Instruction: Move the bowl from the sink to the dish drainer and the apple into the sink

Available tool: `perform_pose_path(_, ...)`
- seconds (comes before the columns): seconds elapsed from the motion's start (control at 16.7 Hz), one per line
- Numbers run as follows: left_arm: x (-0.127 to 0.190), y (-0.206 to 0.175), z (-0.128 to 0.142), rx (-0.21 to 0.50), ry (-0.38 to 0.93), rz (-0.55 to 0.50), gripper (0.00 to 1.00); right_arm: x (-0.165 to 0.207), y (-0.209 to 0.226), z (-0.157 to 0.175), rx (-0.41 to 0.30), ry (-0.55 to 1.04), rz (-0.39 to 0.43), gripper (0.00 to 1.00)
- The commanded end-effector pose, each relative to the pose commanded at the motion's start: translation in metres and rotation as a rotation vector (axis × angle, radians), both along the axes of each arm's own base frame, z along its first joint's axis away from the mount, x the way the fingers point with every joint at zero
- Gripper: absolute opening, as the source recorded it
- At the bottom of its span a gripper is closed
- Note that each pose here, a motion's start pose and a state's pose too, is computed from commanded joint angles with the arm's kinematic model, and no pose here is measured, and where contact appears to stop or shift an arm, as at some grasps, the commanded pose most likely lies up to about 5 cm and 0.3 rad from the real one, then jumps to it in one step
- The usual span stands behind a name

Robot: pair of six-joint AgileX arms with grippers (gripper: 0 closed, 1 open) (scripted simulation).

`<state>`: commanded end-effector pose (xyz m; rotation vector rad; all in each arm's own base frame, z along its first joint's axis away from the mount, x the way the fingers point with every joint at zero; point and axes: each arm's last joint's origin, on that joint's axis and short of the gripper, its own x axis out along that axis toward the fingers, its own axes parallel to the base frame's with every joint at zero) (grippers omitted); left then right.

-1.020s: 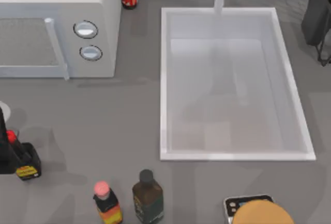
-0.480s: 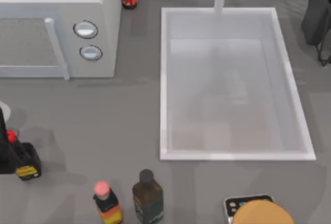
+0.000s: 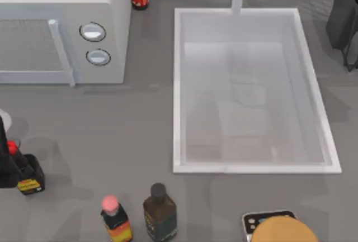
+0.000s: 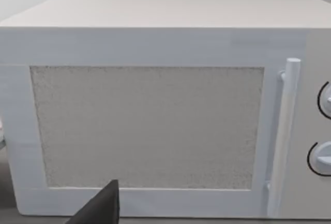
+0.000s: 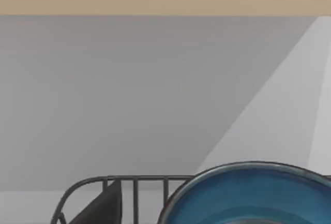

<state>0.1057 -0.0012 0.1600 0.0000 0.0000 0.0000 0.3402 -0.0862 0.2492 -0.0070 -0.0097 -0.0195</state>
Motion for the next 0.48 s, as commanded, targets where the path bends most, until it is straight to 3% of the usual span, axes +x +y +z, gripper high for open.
perform_pose_path(0.24, 0.0, 0.0, 0.0, 0.0, 0.0, 0.0, 1.0, -0.049, 0.025, 0.019, 0.0, -0.002, 0.002, 1.0)
perform_pose_path(0.48, 0.0, 0.0, 0.0, 0.0, 0.0, 0.0, 1.0, -0.11, 0.051, 0.016, 0.003, 0.024, 0.01, 1.0)
